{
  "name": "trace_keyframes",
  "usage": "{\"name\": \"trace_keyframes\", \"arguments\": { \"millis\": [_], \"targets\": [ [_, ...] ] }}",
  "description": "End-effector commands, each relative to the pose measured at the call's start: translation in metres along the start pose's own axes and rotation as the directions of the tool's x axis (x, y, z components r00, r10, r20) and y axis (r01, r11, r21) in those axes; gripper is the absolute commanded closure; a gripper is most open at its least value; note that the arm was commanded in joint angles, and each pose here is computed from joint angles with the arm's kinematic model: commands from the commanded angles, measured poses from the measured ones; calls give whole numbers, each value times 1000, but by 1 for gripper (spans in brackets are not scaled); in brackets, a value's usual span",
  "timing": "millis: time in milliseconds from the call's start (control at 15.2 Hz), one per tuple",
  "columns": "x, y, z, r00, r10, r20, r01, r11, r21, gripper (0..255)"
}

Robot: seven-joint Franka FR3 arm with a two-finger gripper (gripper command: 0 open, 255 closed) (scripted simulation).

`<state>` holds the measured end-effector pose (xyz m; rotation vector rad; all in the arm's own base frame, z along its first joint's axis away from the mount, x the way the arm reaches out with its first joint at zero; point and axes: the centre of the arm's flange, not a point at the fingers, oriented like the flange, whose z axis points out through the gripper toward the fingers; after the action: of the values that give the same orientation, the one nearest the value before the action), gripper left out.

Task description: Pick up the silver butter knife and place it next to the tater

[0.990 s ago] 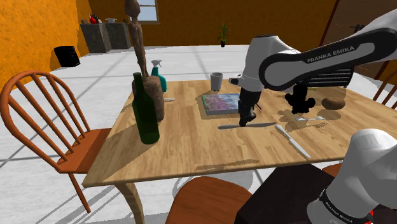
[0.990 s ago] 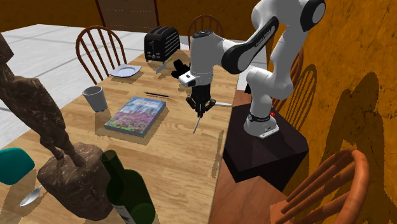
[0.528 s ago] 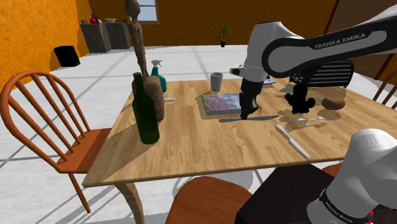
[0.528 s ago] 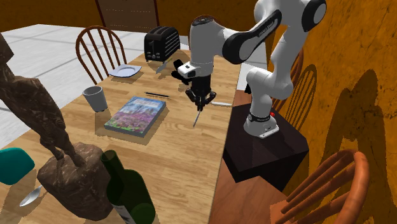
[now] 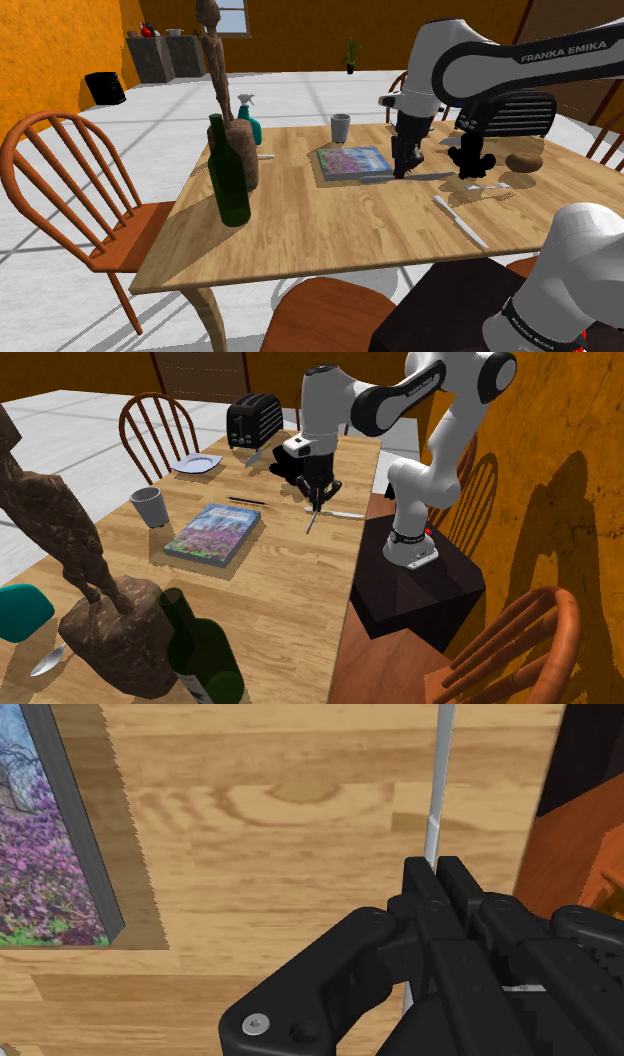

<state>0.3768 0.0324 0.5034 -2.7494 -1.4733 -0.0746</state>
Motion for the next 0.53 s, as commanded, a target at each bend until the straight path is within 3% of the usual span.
{"name": "trace_keyframes", "arguments": {
  "millis": [0, 462],
  "targets": [
    [-24, 3, -4, 1000, -1, 0, 1, 1000, 1, 255],
    [-115, 15, -9, 1000, -1, 0, 1, 1000, 1, 255]
  ]
}}
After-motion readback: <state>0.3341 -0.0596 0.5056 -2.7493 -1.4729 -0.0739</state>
